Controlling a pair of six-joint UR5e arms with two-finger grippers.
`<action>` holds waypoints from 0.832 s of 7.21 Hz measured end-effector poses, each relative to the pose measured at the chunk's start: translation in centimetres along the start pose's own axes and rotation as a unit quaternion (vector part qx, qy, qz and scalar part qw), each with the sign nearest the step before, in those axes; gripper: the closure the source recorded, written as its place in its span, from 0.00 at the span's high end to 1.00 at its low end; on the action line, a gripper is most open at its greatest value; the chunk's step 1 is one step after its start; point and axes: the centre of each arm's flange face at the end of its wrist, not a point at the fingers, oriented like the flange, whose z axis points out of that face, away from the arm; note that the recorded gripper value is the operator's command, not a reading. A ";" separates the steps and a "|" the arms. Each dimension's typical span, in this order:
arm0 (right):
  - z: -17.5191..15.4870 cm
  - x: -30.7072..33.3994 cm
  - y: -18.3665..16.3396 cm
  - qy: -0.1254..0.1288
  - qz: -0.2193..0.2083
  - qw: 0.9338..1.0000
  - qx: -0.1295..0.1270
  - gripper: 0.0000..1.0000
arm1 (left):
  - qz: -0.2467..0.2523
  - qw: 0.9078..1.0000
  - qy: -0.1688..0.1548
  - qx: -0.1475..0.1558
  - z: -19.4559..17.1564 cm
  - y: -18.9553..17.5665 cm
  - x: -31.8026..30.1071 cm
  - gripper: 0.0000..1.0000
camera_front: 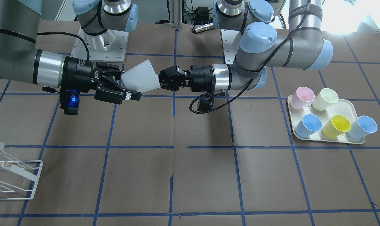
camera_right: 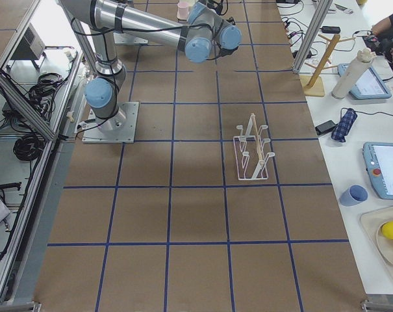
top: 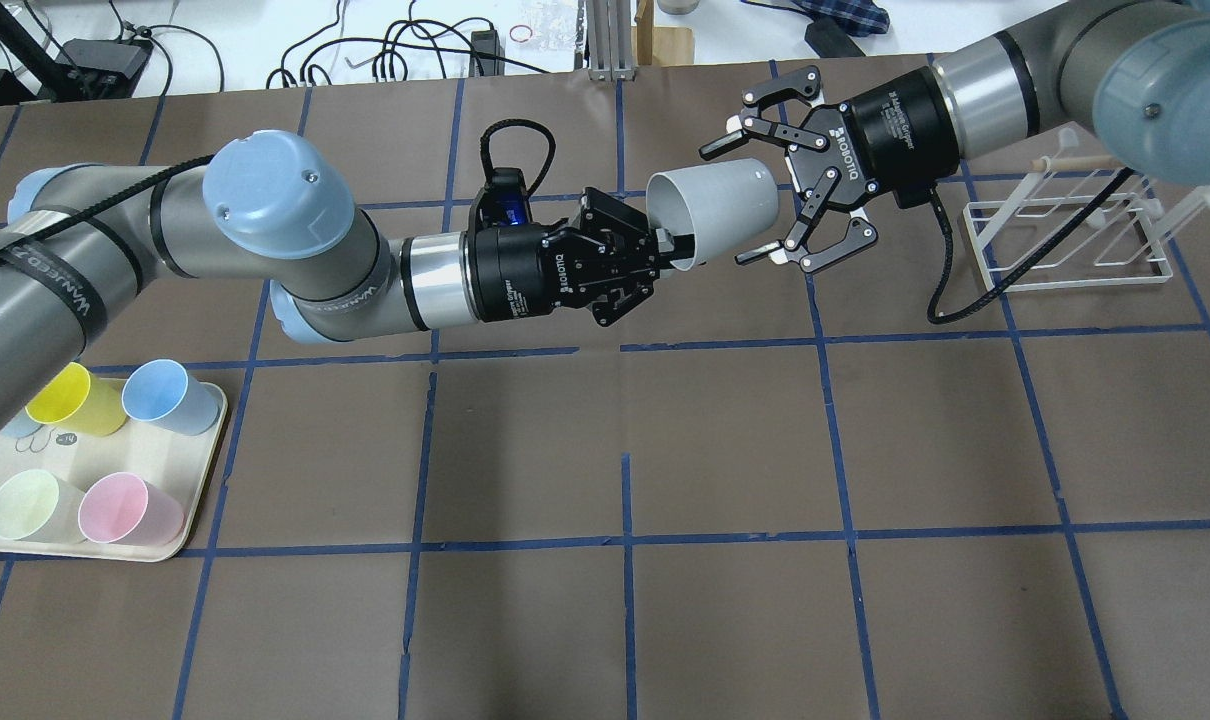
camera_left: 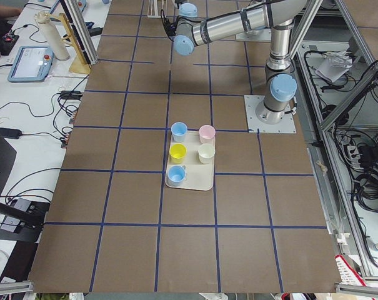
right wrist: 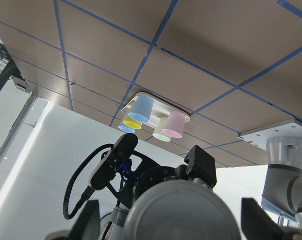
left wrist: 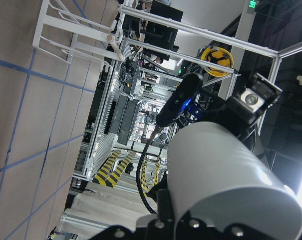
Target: Transfer IKEA cup to right arm and place on rack
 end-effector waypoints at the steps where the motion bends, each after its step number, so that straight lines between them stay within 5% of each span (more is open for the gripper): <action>1: -0.1 -0.1 0.1 0.000 -0.001 1.000 0.001 0.70 | 0.000 1.000 0.000 0.000 0.0 0.0 0.0 0.03; 3: -0.3 -0.2 0.2 -0.001 -0.001 1.000 0.002 0.41 | 0.000 1.000 0.000 0.000 0.0 0.0 0.1 0.34; 5: -0.4 -0.3 0.2 -0.003 -0.003 1.000 0.003 0.37 | -0.004 1.000 0.000 0.000 0.0 0.0 0.0 0.37; 6: -0.6 -0.3 0.2 -0.004 -0.003 1.000 0.004 0.37 | -0.005 1.000 0.000 0.000 0.0 0.0 0.0 0.66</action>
